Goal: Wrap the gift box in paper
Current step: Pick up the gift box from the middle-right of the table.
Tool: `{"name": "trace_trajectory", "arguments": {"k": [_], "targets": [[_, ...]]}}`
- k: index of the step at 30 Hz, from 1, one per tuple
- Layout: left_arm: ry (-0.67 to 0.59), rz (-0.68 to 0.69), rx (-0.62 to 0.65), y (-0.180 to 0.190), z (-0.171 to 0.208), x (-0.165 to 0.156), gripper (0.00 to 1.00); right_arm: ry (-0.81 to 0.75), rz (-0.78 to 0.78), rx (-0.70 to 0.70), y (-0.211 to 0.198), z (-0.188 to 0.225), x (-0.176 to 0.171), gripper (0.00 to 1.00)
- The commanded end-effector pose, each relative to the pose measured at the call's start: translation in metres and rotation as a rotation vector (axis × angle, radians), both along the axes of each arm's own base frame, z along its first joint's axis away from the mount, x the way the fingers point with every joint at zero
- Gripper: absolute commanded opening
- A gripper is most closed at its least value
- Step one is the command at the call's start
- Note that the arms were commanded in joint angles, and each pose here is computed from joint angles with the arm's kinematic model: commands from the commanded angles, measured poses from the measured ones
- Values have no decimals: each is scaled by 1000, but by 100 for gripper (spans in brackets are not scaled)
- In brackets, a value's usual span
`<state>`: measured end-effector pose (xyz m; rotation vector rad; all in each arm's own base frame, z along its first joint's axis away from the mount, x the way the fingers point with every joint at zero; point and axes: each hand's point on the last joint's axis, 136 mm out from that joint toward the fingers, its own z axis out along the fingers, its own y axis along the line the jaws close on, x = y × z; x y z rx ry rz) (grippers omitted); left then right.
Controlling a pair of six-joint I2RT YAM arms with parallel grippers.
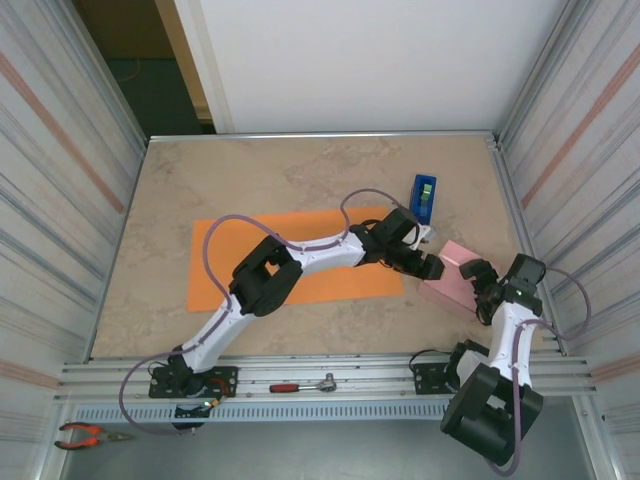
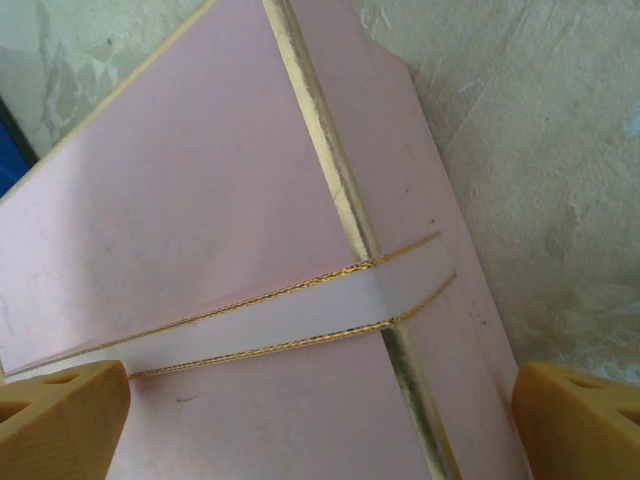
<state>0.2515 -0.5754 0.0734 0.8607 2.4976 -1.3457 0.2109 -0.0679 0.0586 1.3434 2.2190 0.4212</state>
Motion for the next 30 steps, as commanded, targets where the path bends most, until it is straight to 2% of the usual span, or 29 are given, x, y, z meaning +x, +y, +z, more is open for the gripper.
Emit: {"name": "trace_trajectory", "arguments": {"k": [1, 3, 5, 7, 10, 15, 19, 24, 30], "targets": [[15, -25, 13, -2, -6, 0, 75, -36, 23, 31, 7, 0, 7, 89], [29, -40, 4, -6, -5, -2, 66, -45, 36, 40, 9, 0, 9, 82], [42, -51, -11, -9, -2, -3, 58, -72, 61, 55, 13, 5, 14, 69], [42, -58, -31, -10, 8, -4, 55, -116, 91, 83, 21, 12, 18, 56], [31, -67, -63, -10, 28, -6, 55, -189, 123, 107, 32, 30, 24, 46], [-13, -66, -145, -2, 79, -12, 56, -295, 175, 77, 55, 74, 29, 45], [-54, -18, -185, 21, 111, -7, 56, -331, 252, 42, 82, 101, 36, 45], [-102, 68, -219, 62, 140, 9, 56, -370, 358, 19, 125, 123, 54, 45], [-143, 194, -207, 132, 150, 30, 57, -382, 499, -40, 192, 138, 85, 46]]}}
